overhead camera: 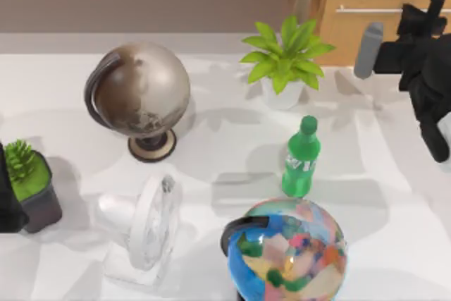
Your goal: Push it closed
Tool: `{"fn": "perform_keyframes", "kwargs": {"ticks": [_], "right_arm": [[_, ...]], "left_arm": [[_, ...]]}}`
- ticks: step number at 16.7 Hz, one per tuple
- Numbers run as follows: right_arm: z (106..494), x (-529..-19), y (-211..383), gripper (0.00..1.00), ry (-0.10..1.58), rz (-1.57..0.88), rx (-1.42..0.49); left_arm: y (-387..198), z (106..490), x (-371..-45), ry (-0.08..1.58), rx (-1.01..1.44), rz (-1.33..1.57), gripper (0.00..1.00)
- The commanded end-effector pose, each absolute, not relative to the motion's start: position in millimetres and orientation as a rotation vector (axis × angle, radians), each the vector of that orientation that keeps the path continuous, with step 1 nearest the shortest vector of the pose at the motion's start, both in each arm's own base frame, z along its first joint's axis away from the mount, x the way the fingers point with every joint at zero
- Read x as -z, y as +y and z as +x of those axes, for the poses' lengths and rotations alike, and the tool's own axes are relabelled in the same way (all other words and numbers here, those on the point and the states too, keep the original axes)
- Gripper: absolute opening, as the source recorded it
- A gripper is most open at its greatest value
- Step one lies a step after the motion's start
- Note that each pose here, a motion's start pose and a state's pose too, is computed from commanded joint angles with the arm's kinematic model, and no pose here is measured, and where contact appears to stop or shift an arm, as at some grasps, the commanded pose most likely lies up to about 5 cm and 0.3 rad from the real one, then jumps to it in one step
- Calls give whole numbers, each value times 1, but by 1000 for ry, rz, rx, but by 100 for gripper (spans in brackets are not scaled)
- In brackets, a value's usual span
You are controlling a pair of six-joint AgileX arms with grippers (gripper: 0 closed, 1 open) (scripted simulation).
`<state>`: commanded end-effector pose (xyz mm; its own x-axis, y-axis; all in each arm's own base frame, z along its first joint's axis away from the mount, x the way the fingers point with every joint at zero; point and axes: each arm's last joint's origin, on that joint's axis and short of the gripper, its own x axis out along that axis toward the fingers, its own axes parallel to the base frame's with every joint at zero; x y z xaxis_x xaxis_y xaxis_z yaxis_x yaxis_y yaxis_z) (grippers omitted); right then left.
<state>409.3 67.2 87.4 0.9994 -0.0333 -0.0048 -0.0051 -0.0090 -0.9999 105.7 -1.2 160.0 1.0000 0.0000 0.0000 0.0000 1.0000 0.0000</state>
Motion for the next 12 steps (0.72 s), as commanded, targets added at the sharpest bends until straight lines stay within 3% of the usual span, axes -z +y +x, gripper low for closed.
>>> {"fn": "perform_keyframes", "kwargs": {"ticks": [5, 11, 12], "right_arm": [[436, -88, 71, 0, 16, -1570, 2], [439, -88, 72, 0, 10, -1565, -5], [439, -88, 72, 8, 10, -1565, -5]], "left_arm": [[-1, 106, -160, 0, 0, 0, 100], [-1, 106, -160, 0, 0, 0, 100], [-1, 106, -160, 0, 0, 0, 100]]}}
